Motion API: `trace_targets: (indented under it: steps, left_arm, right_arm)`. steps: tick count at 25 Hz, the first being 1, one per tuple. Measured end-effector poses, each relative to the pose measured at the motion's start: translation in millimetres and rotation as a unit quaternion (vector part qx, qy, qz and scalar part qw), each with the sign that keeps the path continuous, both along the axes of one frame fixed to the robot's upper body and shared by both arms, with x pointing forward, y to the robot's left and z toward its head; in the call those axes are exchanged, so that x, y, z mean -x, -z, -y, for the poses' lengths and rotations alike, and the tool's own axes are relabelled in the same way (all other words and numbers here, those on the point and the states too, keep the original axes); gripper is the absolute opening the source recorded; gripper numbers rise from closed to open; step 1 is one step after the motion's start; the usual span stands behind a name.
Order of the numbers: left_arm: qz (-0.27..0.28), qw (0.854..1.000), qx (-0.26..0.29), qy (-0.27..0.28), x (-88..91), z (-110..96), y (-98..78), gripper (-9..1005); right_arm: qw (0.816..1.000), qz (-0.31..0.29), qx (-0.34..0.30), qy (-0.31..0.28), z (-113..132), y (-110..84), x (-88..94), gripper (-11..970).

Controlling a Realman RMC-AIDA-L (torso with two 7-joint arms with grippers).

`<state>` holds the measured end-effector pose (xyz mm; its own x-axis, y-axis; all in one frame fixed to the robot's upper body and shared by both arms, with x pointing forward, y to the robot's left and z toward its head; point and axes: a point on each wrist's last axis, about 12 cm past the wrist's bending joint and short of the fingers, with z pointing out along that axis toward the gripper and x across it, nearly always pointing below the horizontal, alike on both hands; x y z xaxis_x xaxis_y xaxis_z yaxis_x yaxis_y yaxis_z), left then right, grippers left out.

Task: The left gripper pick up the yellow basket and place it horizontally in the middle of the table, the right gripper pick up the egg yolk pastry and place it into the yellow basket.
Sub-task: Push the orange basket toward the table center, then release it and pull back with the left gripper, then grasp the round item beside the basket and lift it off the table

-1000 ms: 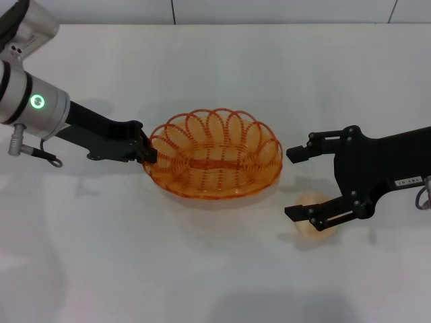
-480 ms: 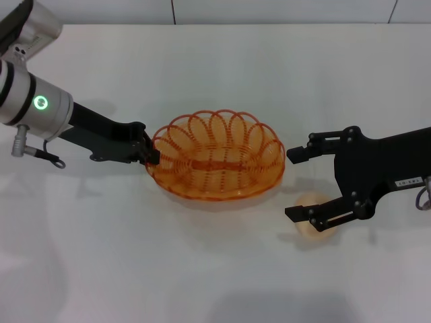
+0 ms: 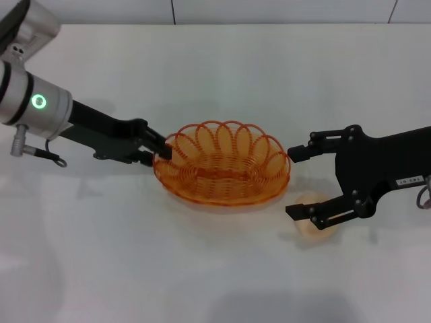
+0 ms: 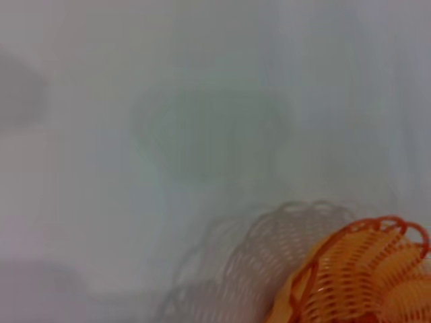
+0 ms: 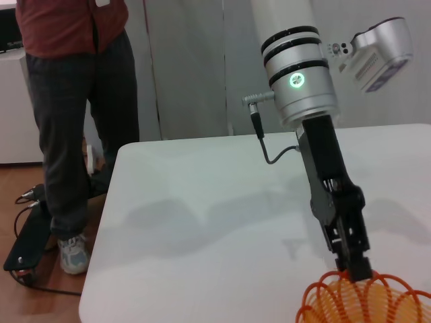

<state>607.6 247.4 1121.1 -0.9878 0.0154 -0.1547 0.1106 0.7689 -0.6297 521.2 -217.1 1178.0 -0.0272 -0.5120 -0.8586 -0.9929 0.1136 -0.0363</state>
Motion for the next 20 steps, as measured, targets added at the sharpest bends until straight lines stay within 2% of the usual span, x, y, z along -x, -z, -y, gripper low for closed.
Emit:
trace_targets:
  steps: [5, 7, 12, 20]
  left_arm:
    - [0.012, 1.0, 0.016, 0.001, -1.1, -5.4, -6.6, 313]
    - [0.015, 1.0, 0.019, 0.006, -0.8, -6.2, -8.8, 602]
    - [0.048, 0.998, 0.02, 0.018, -1.6, -12.7, -19.2, 707]
    - [0.164, 0.984, 0.041, 0.055, -4.0, -23.3, -35.5, 855]
  right_arm:
    - [1.0, 0.0, 0.0, 0.002, 1.4, 0.0, 0.1, 859]
    - [1.0, 0.0, 0.0, 0.002, 1.3, -0.1, 0.0, 859]
    - [1.0, -0.001, 0.0, 0.005, 1.8, 0.2, -0.5, 859]
    - [1.0, -0.015, 0.007, 0.022, 4.1, 3.8, -2.2, 860]
